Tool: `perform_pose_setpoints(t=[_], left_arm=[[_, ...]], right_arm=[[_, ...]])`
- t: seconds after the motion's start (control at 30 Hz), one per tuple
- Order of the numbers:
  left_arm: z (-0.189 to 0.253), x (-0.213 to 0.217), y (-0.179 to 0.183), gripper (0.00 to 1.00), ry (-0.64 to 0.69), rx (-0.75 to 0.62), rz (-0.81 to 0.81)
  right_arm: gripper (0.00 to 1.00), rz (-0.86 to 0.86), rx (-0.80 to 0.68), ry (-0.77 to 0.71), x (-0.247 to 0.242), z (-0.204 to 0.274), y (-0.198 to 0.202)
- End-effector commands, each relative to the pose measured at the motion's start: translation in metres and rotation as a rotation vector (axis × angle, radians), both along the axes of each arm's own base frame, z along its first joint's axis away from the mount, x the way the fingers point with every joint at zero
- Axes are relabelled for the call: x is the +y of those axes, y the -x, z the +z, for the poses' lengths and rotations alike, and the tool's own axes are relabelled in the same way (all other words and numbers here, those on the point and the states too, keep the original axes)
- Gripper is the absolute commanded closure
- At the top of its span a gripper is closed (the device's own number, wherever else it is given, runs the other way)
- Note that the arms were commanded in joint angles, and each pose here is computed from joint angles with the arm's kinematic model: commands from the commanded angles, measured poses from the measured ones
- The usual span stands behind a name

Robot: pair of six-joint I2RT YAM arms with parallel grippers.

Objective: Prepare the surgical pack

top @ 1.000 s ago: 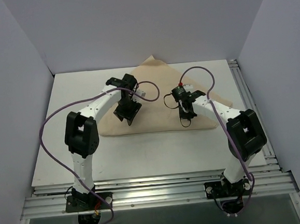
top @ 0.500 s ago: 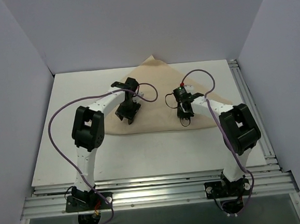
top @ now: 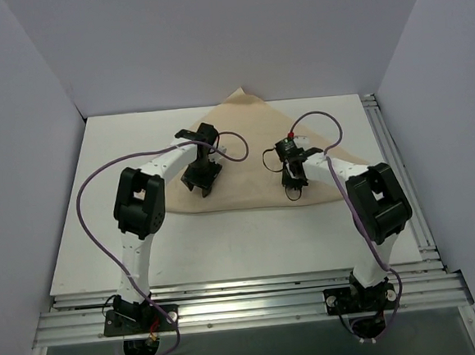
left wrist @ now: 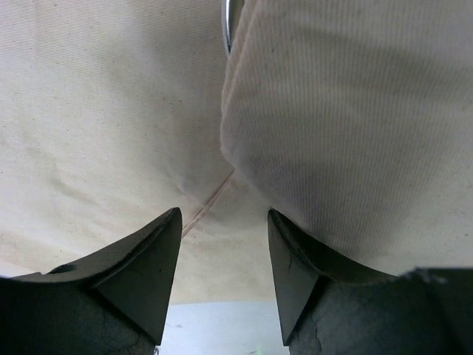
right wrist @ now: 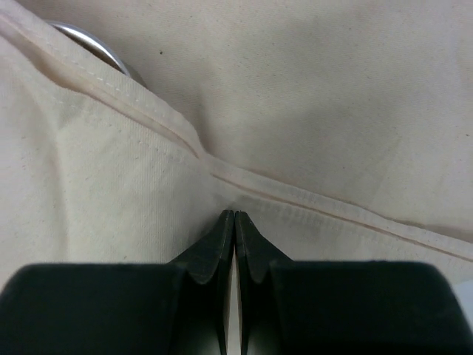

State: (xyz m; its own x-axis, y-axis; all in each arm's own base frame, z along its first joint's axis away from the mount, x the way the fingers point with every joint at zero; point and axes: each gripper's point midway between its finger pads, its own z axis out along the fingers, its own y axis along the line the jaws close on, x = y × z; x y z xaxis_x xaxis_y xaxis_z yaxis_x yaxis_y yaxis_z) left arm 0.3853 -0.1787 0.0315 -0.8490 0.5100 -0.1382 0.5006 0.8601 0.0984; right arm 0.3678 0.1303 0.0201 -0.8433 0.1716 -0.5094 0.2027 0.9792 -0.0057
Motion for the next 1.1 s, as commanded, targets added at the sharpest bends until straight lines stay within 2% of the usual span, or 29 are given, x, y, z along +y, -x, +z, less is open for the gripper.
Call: perform_pose_setpoints(t=[0.0,0.23,0.4,0.53,0.67,0.8,0.9,1.07], left_arm=[[0.052,-0.008,-0.018,0.40,0.056,-0.140,-0.026],[0.069,0.006,0.021,0.40,0.051,-0.102,-0.067],[0.031,0.010,0.036,0.41,0.022,-0.023,-0.061],[0.008,0.010,0.027,0.41,0.002,-0.040,-0.063],[-0.011,0.012,0.019,0.41,-0.039,-0.058,-0.071],[-0.022,0.009,0.020,0.40,-0.020,-0.050,-0.056],[-0.020,0.010,0.020,0.41,-0.018,-0.057,-0.051],[0.007,0.011,0.008,0.40,-0.001,-0.119,-0.041]], right_arm=[[1.00,-0.018,-0.082,-0.023,0.000,0.051,-0.008],[1.00,-0.045,-0.040,-0.073,-0.009,0.053,0.018],[1.00,-0.062,-0.027,-0.119,-0.007,0.043,0.032],[1.00,-0.084,0.016,-0.157,-0.008,0.019,0.047],[1.00,-0.122,0.036,-0.198,-0.017,-0.007,0.043],[1.00,-0.116,0.040,-0.185,-0.018,-0.016,0.035],[1.00,-0.119,0.051,-0.170,-0.020,-0.008,0.035],[1.00,-0.137,0.008,-0.139,-0.033,0.026,0.035]])
